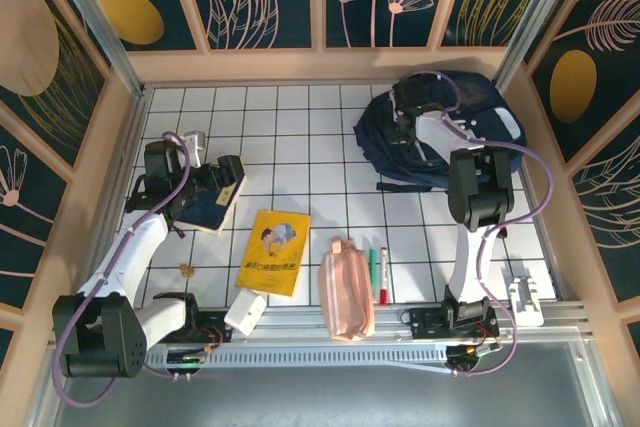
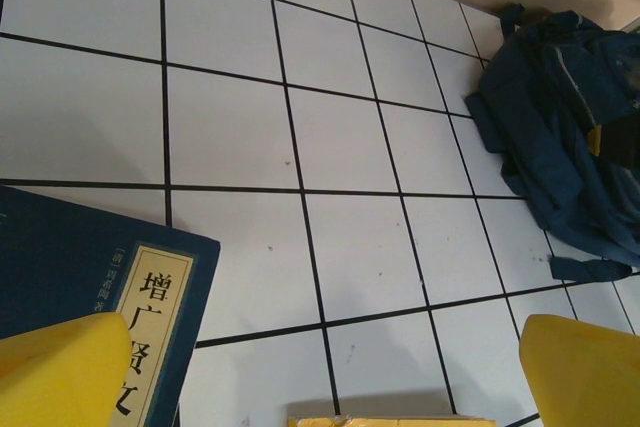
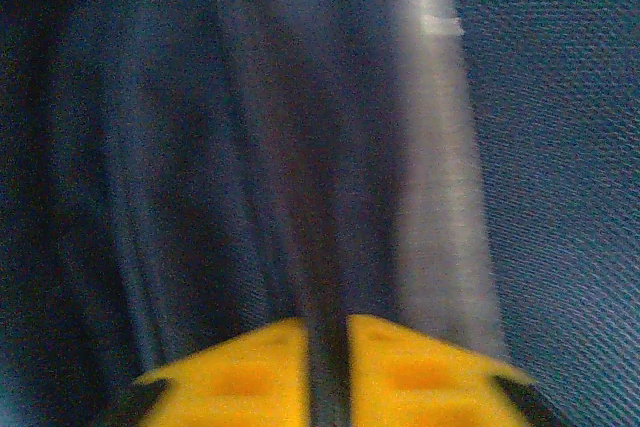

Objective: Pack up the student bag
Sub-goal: Move the student bag to the top-center of the table.

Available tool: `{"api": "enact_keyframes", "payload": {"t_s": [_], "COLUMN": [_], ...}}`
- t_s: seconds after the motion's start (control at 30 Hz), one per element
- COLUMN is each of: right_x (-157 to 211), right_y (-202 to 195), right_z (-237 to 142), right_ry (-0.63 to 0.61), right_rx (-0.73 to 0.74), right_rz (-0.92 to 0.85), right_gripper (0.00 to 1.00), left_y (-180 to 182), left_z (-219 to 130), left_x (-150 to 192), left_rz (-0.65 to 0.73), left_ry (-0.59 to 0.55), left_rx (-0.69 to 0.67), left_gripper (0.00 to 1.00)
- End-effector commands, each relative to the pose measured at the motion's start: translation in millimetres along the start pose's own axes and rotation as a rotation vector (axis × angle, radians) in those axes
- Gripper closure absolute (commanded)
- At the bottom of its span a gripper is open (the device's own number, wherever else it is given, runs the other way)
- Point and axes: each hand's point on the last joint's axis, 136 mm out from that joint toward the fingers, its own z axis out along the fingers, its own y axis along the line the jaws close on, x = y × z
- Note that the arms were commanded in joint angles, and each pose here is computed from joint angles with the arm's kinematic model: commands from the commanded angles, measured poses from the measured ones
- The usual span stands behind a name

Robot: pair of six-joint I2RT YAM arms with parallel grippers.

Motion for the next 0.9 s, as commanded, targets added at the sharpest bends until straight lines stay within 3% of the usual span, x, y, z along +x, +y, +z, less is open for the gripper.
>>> {"api": "enact_keyframes", "payload": {"t_s": [0.0,0.17,0.23,0.4,0.53,0.6,0.63,0.7,0.73,0.77,0.8,0.87], "right_x": [-21,-31,-23,-10,5,-6,-14,-32,-36,-40,-42,-41], "right_y": [15,68,101,165,196,197,193,177,169,159,145,100], "right_z": [-17,-56,-79,-132,-132,-140,-143,-156,-164,-175,-185,-188], "right_ry": [-0.093,-0.201,-0.289,-0.59,-0.633,-0.68,-0.677,-0.667,-0.666,-0.673,-0.683,-0.654], "right_rx": [0.037,-0.078,-0.157,-0.192,-0.124,-0.103,-0.116,-0.171,-0.219,-0.288,-0.337,-0.375], "right_rz": [-0.228,-0.516,-0.72,-1.181,-1.398,-1.264,-1.148,-0.822,-0.676,-0.512,-0.329,0.031], "right_gripper": [1.0,1.0,1.0,1.0,1.0,0.77,0.71,0.42,0.4,0.06,0.01,0.01], "left_y": [-12,-22,-24,-29,-34,-37,-37,-37,-39,-43,-45,-58], "left_z": [-3,-1,1,12,40,56,63,78,84,92,99,113], "left_x": [-10,-20,-24,-20,0,3,3,-2,-3,-5,-2,-7], "left_rz": [-0.006,-0.007,-0.019,-0.089,-0.111,-0.123,-0.137,-0.153,-0.151,-0.139,-0.127,-0.091], "left_ry": [-0.011,-0.009,-0.005,-0.004,0.052,0.083,0.093,0.118,0.132,0.149,0.174,0.202], "left_rx": [0.039,0.079,0.094,0.152,0.143,0.146,0.146,0.143,0.144,0.15,0.145,0.154], "left_gripper": [0.01,0.01,0.01,0.01,0.01,0.01,0.01,0.01,0.01,0.01,0.01,0.01]}}
